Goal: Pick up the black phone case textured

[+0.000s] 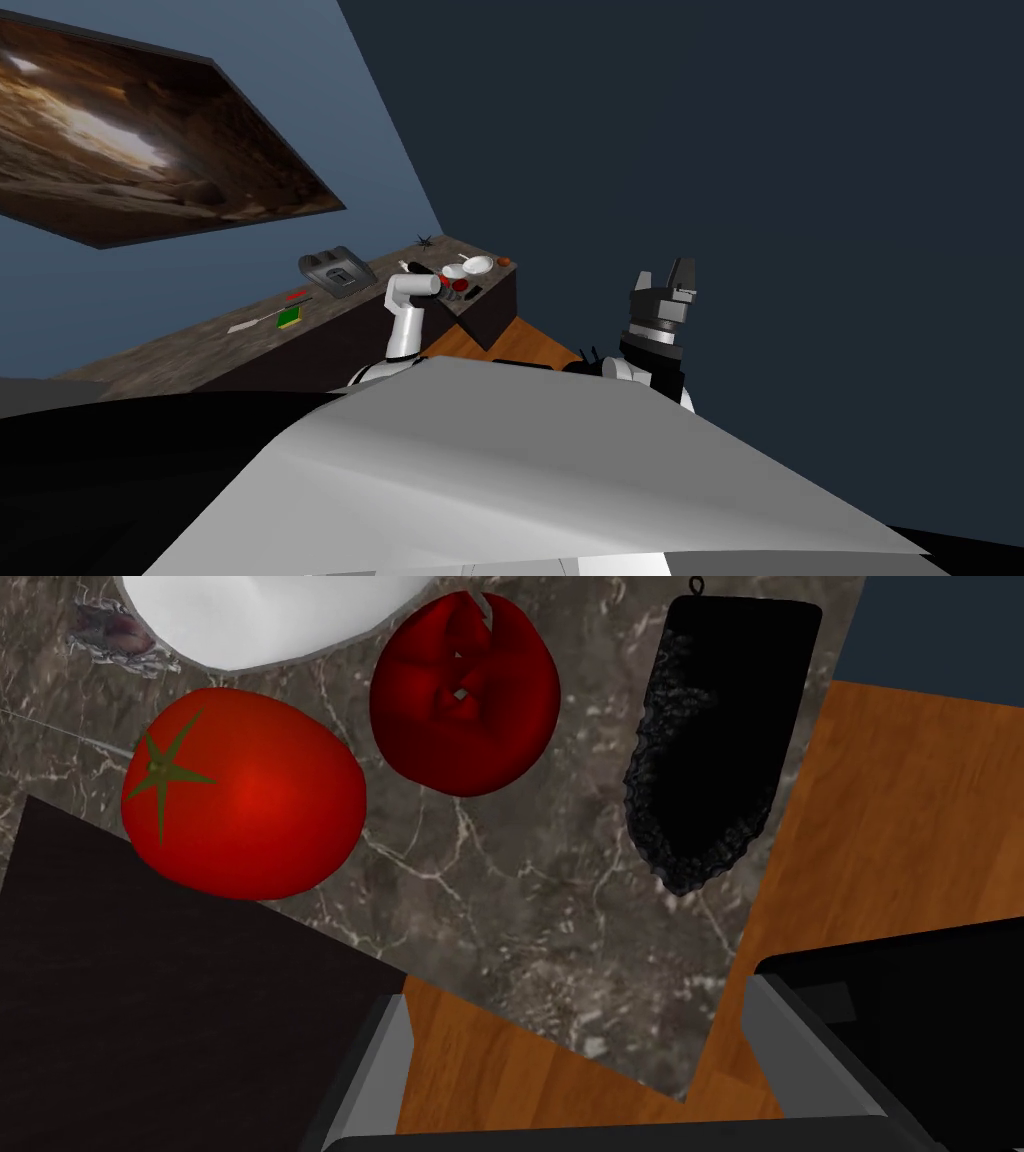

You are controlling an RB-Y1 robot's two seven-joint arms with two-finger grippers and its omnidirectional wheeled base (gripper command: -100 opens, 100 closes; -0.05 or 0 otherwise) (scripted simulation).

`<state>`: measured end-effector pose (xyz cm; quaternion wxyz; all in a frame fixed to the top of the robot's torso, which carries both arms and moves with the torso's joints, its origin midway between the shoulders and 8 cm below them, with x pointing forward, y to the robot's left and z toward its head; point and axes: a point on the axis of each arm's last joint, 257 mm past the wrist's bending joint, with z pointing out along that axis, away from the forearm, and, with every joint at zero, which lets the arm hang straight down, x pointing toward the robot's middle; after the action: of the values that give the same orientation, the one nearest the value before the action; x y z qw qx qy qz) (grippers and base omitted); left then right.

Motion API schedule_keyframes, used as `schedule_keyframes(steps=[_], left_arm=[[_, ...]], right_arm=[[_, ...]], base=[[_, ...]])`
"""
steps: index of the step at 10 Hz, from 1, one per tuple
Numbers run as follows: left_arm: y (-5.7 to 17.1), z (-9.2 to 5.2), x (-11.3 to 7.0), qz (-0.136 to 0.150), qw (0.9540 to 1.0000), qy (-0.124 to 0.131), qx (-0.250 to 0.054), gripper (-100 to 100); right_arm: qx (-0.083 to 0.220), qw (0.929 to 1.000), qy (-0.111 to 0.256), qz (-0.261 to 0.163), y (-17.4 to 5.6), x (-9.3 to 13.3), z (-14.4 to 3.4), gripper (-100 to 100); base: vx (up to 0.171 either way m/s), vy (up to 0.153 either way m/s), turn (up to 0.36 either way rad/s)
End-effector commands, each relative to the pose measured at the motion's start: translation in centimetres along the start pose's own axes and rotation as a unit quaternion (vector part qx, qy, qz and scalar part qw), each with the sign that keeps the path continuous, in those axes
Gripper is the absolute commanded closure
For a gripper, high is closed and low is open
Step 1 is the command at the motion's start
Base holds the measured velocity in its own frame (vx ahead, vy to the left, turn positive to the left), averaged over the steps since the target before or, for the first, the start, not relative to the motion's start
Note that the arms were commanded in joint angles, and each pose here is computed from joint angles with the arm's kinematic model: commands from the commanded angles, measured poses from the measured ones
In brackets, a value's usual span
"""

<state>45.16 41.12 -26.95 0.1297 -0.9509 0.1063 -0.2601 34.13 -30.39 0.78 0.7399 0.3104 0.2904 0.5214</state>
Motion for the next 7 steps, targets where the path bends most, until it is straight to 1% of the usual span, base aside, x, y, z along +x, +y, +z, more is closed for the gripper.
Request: schedule_keyframes(steps=[1, 2, 3, 4, 5, 6, 7], left_arm=[[0.3, 0.3, -1.5, -0.014, 0.9993, -0.029, -0.016, -100], [0.5, 0.3, -1.8, -0.014, 0.9991, -0.036, -0.019, -100], [0.7, 0.5, -3.0, -0.027, 0.9974, -0.058, -0.032, -100], [0.9, 0.5, -3.4, -0.027, 0.9968, -0.067, -0.035, -100], [1.1, 0.6, -4.5, -0.039, 0.9941, -0.089, -0.048, -100], [1.3, 0.5, -4.9, -0.039, 0.9932, -0.097, -0.051, -100], [1.6, 0.6, -6.1, -0.049, 0.9897, -0.118, -0.063, -100]], right_arm=[[0.000, 1.0000, 0.000, 0.000, 0.0, 0.0, 0.0, 0], [0.000, 1.0000, 0.000, 0.000, 0.0, 0.0, 0.0, 0], [0.000, 1.0000, 0.000, 0.000, 0.0, 0.0, 0.0, 0], [0.000, 1.0000, 0.000, 0.000, 0.0, 0.0, 0.0, 0], [0.000, 1.0000, 0.000, 0.000, 0.0, 0.0, 0.0, 0], [0.000, 1.0000, 0.000, 0.000, 0.0, 0.0, 0.0, 0], [0.000, 1.0000, 0.000, 0.000, 0.0, 0.0, 0.0, 0]], base=[[0.042, 0.005, -0.100], [0.054, 0.012, -0.074], [0.079, 0.032, -0.110], [0.076, 0.031, -0.073], [0.090, 0.023, -0.115], [0.067, 0.012, -0.052], [0.079, 0.006, -0.105]])
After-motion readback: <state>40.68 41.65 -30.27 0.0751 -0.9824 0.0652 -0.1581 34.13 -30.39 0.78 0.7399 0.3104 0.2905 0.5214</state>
